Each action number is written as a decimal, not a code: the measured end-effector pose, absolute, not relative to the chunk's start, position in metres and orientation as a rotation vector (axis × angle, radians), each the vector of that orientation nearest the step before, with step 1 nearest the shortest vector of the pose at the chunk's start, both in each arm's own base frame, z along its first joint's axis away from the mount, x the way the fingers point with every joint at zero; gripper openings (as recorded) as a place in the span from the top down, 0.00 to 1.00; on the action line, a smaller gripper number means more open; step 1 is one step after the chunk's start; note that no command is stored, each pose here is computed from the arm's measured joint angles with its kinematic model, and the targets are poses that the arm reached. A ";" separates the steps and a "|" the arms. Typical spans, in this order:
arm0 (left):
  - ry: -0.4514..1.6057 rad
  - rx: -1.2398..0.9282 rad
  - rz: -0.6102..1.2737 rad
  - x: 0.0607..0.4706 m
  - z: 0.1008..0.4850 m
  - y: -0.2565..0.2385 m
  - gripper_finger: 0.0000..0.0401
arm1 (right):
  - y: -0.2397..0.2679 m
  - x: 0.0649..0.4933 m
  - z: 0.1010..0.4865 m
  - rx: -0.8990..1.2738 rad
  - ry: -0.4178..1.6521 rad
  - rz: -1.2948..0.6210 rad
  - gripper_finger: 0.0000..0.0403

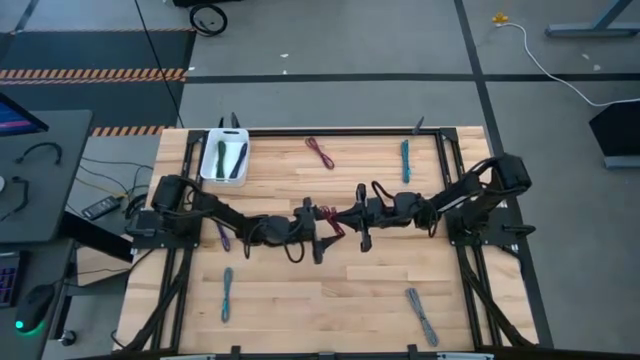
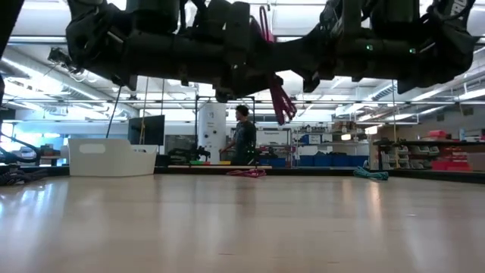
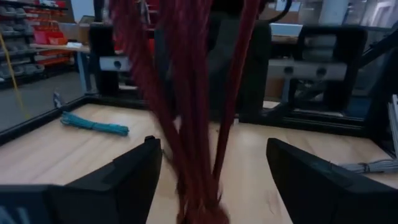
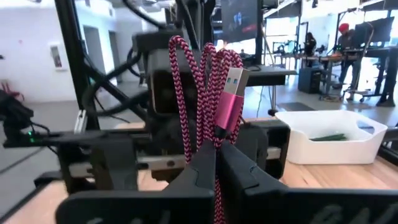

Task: Pick and place USB-C Cables
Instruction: Put the bottom pink charger cable into the white bin

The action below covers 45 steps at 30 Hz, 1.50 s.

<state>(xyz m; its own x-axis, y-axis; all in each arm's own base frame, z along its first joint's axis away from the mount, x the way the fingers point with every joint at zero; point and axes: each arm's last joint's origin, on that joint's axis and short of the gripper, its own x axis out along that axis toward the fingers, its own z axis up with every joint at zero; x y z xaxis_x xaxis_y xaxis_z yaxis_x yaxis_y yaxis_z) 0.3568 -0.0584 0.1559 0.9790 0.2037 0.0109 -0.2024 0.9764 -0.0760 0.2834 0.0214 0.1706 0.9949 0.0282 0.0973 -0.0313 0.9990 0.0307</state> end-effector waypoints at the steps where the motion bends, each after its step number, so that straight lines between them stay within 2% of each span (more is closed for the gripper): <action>1: -0.018 -0.073 0.207 0.357 0.156 -0.058 0.27 | 0.021 0.283 0.169 0.030 -0.085 0.030 0.99; 4: -0.019 -0.072 0.223 0.359 0.158 -0.057 0.32 | 0.021 0.283 0.169 0.029 -0.089 0.030 0.99; 7: 0.005 -0.063 0.235 0.360 0.156 -0.057 0.42 | 0.021 0.282 0.169 0.029 -0.090 0.030 0.99; 13: 0.030 -0.083 0.256 0.359 0.153 -0.059 0.69 | 0.021 0.282 0.168 0.029 -0.079 0.030 0.97; 18: 0.035 -0.073 0.299 0.356 0.153 -0.069 0.93 | 0.021 0.282 0.168 0.026 -0.072 0.034 0.91; 24: 0.109 -0.052 0.415 0.342 0.171 -0.082 0.93 | 0.009 0.276 0.183 0.006 -0.068 0.030 0.75; 29: 0.184 -0.069 0.590 0.311 0.208 -0.082 0.93 | -0.004 0.269 0.182 0.004 0.086 -0.030 0.66; 38: 0.270 -0.347 0.914 0.235 0.257 -0.018 0.93 | 0.006 0.276 0.138 0.031 0.311 0.010 0.64; 45: 0.556 -0.547 1.232 0.182 0.278 0.058 0.93 | 0.018 0.283 0.111 0.097 0.327 0.041 0.65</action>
